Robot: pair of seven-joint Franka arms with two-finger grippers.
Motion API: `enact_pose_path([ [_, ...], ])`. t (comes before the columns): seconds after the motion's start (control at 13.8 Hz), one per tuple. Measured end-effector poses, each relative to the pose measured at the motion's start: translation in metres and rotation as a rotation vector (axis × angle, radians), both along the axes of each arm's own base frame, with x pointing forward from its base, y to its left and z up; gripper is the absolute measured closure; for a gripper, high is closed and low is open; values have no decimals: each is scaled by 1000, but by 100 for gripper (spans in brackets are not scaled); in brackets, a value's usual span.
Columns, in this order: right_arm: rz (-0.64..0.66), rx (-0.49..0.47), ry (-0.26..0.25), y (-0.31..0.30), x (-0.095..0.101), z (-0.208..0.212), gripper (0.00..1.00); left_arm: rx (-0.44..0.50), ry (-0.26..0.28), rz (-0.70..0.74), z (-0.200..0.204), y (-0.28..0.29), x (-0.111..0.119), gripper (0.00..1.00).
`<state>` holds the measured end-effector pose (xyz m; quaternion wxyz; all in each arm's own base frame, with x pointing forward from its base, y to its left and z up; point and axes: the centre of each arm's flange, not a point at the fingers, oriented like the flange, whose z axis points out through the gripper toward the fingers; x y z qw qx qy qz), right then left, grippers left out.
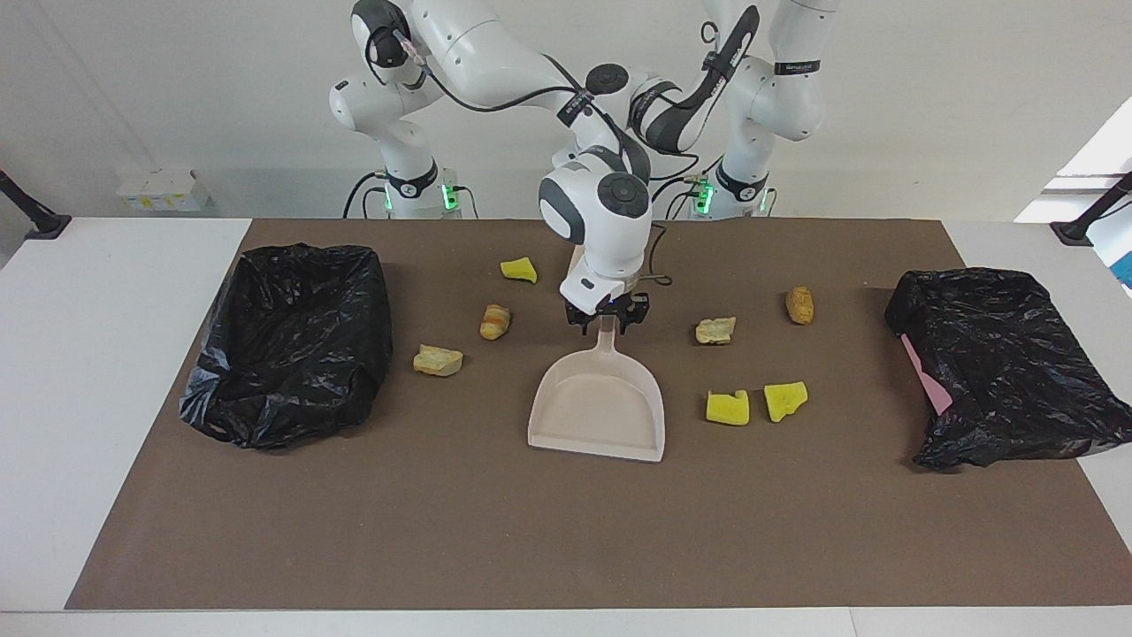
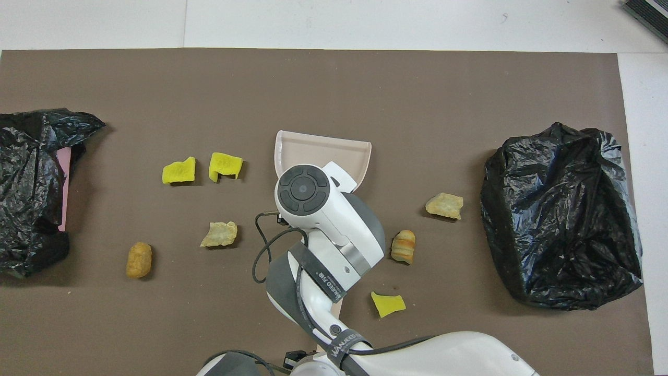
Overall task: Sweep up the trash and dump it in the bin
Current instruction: 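Grasp the dustpan handle with the right gripper and lift it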
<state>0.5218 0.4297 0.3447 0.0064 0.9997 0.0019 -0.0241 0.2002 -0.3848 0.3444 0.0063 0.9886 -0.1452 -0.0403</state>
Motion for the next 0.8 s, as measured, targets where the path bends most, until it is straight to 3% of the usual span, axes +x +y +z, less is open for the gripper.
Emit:
enact_pose_path([
  [0.14,-6,0,0,0,0,0,68,29,17,27,6,16,6,74],
  [0.43,-18,2,-6,-3,3,4,68,131,33,72,7,56,24,74],
  [0.8,56,26,-43,-14,10,33,68,157,-3,151,16,89,60,74],
])
